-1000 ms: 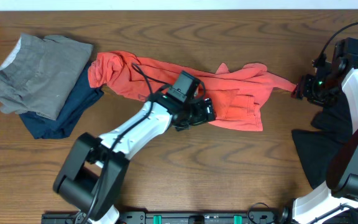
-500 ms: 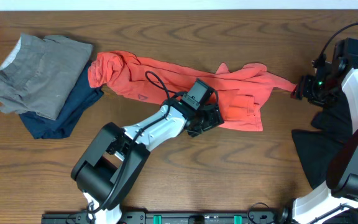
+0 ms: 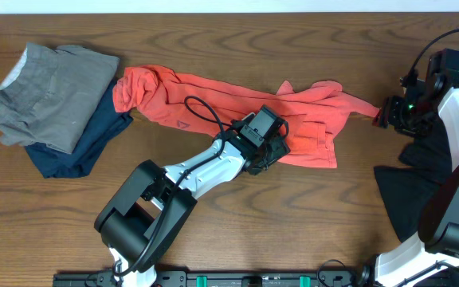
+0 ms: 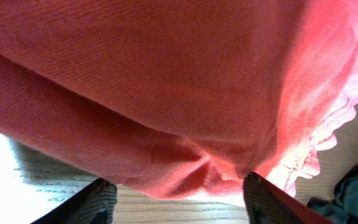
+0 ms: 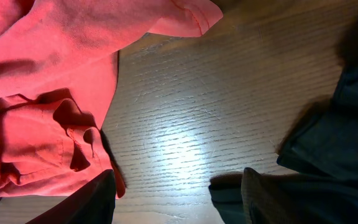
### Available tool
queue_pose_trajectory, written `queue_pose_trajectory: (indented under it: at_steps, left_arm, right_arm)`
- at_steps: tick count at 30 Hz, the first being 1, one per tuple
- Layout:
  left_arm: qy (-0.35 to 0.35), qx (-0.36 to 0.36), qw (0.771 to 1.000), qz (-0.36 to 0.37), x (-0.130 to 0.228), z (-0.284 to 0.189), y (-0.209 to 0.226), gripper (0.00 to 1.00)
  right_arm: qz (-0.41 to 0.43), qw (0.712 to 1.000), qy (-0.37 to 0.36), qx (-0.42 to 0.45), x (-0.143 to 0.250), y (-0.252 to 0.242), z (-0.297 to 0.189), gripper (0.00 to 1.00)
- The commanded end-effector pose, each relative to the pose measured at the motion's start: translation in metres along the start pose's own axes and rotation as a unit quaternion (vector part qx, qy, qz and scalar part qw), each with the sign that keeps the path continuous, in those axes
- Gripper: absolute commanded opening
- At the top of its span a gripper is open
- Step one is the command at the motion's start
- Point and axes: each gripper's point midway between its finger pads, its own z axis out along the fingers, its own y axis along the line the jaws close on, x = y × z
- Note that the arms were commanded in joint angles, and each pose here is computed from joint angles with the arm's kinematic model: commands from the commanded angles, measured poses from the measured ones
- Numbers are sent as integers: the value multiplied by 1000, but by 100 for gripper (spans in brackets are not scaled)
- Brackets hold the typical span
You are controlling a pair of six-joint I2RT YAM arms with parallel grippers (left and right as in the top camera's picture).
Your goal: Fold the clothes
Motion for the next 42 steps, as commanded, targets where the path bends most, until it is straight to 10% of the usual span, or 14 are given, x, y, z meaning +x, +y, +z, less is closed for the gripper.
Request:
queue_pose_trajectory:
  at_steps: [1,8,13,21,30,42]
  left_arm:
    - [-12,-13,1000,-23,-4,7,8,62]
    - [3,-27,999,-18,7,17,16,45]
    - [18,-26,999,-17,13,17,15,6]
    - [50,-120,991,14,9,-4,66,6]
    - [63,-348,934,53,-25,-129,180,6]
    - [39,-327,943,47,-43,-162,182,6]
  right_arm:
    - [-14,1000,4,-1,2,3,2,63]
    - [-14,1000,4,-1,2,3,2,63]
    - [-14,1000,4,-1,2,3,2,63]
    - [-13,1000,13,-1,7,3,1,59]
    - [2,995,88,-54,44,23,-1,62]
    - [10,988,144,-45,91,40,43,73]
